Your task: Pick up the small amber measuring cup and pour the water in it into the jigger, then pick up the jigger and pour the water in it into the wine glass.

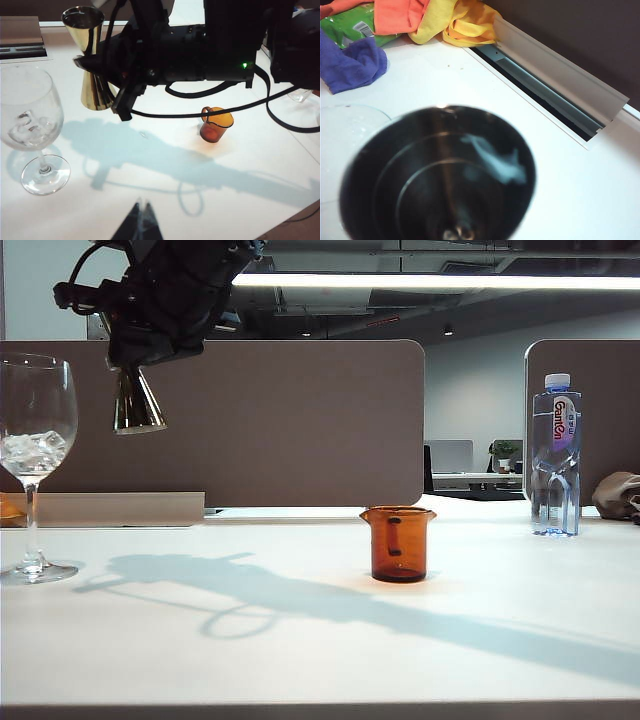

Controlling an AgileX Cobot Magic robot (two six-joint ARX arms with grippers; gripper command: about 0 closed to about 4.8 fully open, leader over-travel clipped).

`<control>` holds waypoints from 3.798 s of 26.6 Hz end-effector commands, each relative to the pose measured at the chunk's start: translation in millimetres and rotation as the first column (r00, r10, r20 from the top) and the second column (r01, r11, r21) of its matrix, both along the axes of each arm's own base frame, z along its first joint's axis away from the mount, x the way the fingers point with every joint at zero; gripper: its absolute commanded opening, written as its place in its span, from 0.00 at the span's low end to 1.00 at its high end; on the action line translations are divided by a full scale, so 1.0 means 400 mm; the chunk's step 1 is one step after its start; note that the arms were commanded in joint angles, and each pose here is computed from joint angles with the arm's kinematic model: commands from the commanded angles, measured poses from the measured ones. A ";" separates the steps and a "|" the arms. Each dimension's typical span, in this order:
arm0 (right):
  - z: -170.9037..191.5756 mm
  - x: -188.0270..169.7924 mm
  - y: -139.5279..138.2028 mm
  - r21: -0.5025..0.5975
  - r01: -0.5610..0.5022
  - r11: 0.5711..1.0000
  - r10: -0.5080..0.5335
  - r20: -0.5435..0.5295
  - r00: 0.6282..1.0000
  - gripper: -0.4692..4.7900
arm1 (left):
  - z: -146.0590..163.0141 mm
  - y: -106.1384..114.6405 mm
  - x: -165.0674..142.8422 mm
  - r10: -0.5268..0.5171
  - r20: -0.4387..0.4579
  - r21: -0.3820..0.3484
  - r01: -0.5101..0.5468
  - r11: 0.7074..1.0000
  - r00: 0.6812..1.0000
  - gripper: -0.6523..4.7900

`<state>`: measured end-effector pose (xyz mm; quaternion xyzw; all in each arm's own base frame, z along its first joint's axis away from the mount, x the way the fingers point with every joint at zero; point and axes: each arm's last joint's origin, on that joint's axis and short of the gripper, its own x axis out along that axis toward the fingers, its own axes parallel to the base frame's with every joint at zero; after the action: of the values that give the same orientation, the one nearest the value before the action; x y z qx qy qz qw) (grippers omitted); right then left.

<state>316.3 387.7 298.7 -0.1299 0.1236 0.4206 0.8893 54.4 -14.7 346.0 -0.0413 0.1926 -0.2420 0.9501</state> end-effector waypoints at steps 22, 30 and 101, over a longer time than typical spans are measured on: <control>0.062 0.024 0.015 0.033 0.002 0.999 -0.003 0.037 0.999 0.09 | 0.005 0.000 0.000 -0.003 0.015 -0.001 0.003 1.000 1.000 0.12; 0.052 0.029 0.019 0.028 0.003 1.000 -0.004 0.033 0.999 0.09 | 0.005 0.000 0.000 -0.003 0.015 -0.001 0.003 1.000 1.000 0.12; 0.018 0.024 0.054 -0.202 -0.117 0.972 0.175 0.296 0.939 0.09 | 0.005 0.000 0.000 -0.003 0.015 -0.001 0.003 1.000 1.000 0.12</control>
<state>330.1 408.4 294.9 -0.2763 0.0367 0.4470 0.8500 54.4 -14.7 346.0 -0.0413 0.1926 -0.2418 0.9501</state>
